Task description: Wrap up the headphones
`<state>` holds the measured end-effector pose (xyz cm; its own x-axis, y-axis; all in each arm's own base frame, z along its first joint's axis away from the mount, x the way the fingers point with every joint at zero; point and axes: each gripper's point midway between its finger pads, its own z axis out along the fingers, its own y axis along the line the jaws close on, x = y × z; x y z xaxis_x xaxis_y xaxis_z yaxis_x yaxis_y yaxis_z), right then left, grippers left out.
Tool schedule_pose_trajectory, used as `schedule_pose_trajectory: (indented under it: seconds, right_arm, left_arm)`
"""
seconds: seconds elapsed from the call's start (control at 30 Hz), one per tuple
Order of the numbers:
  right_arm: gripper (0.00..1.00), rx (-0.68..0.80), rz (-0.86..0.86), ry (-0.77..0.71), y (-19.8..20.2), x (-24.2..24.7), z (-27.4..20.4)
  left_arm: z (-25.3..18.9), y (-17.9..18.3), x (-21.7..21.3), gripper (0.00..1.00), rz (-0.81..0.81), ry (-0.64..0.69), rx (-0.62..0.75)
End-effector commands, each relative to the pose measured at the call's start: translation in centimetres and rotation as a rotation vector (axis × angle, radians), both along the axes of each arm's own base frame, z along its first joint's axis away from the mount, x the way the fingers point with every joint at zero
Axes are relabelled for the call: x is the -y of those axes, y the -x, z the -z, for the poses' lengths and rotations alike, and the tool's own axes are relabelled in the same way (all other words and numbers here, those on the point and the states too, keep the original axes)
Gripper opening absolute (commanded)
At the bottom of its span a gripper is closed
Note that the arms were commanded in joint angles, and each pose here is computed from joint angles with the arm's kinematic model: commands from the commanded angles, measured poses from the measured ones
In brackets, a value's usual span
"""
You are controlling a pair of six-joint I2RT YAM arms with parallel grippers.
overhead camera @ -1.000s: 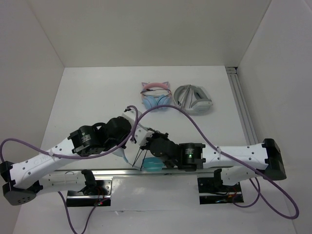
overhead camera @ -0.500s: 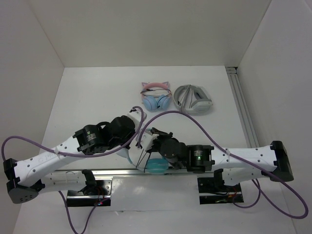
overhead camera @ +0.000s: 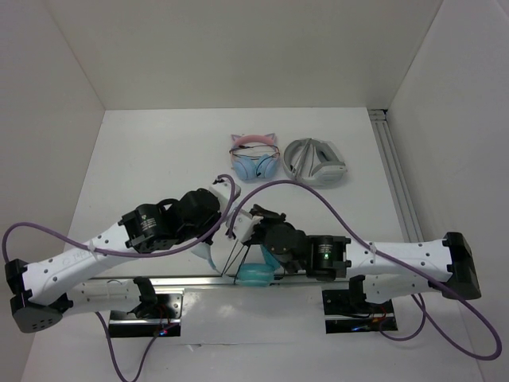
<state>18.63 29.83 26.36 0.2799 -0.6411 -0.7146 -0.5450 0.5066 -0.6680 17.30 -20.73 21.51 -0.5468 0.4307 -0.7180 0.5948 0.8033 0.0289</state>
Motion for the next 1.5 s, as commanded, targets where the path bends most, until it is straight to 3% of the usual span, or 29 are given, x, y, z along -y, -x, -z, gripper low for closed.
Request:
schedule_pose_trajectory:
  seconds: [0.0,0.4,0.47,0.77,0.9,1.03,1.13,1.3,1.47]
  right_arm:
    - [0.23,0.045,0.170,-0.151,-2.6,3.1,-4.1]
    - [0.27,-0.020,0.178,-0.182,-4.1,4.5,-2.8]
    - [0.34,-0.029,0.193,-0.190,-4.9,4.9,-2.4]
    - [0.36,-0.050,0.259,-0.189,-7.3,6.2,-0.8]
    - [0.51,-0.064,0.295,-0.207,-8.7,7.1,-0.7]
    - [0.55,-0.086,0.333,-0.185,-10.3,7.8,0.2]
    - [0.67,-0.104,0.349,-0.199,-11.0,8.2,0.6]
    - [0.67,-0.113,0.353,-0.227,-11.3,8.3,0.3]
    - [0.68,-0.148,0.368,-0.318,-11.5,8.5,-1.1]
  left_arm:
    - [1.0,2.5,-1.2,0.00,0.105,-0.053,-0.070]
    - [-0.2,2.3,-2.0,0.00,0.065,-0.045,-0.043]
    - [-0.2,2.3,-1.9,0.00,0.059,-0.040,-0.047]
    - [-0.8,1.6,-3.0,0.00,-0.010,-0.069,-0.024]
    - [-0.2,1.7,-2.6,0.00,0.002,-0.082,-0.047]
    - [-0.2,1.8,-2.5,0.00,0.016,-0.084,-0.049]
    - [-0.5,1.7,-2.7,0.00,0.008,-0.080,-0.036]
    - [-0.3,1.6,-2.7,0.00,-0.005,-0.087,-0.039]
    - [1.6,0.3,-2.9,0.00,-0.085,-0.198,-0.054]
